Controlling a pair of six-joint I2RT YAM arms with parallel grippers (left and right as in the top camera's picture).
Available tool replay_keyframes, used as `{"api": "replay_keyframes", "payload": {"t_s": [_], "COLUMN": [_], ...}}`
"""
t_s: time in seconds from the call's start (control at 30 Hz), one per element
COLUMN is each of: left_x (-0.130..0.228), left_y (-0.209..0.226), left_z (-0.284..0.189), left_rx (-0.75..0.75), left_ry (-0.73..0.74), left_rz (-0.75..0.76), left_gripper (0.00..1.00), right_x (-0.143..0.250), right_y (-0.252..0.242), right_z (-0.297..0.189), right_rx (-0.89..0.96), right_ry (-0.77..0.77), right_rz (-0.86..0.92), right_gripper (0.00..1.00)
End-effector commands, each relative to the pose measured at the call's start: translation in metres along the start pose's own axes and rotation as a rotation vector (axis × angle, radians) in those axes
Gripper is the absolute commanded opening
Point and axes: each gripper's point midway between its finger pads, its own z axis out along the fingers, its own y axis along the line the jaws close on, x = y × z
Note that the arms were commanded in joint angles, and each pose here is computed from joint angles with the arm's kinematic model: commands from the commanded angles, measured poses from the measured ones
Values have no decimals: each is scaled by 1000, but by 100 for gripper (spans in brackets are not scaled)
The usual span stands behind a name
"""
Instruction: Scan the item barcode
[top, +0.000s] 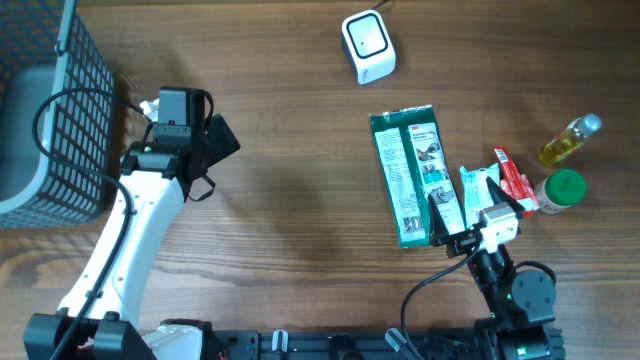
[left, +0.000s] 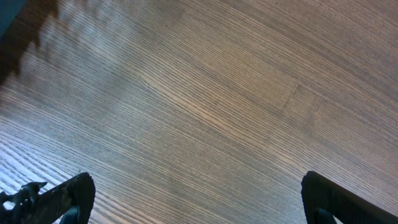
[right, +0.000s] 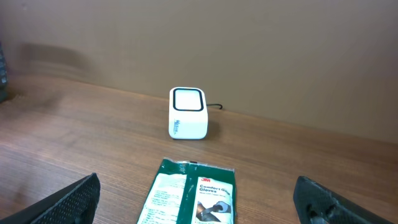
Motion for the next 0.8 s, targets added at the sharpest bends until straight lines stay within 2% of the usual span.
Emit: {"api": "replay_keyframes", "payload": {"t_s": [0.0,0.77], "left_x": [-4,-8], "left_y": [2,1], "left_z": [0,-8], "left_rx": [-10,5], "left_ry": [-12,-33], "left_rz": [0,-5], "left_gripper": [100,100], "right_x": [-3,-3], "right_y": [2,2], "right_z": [-1,-1], "right_rx": [-11,-11], "right_ry": [-14,-13], "right_rz": [-14,-14], "right_gripper": [100,100]}}
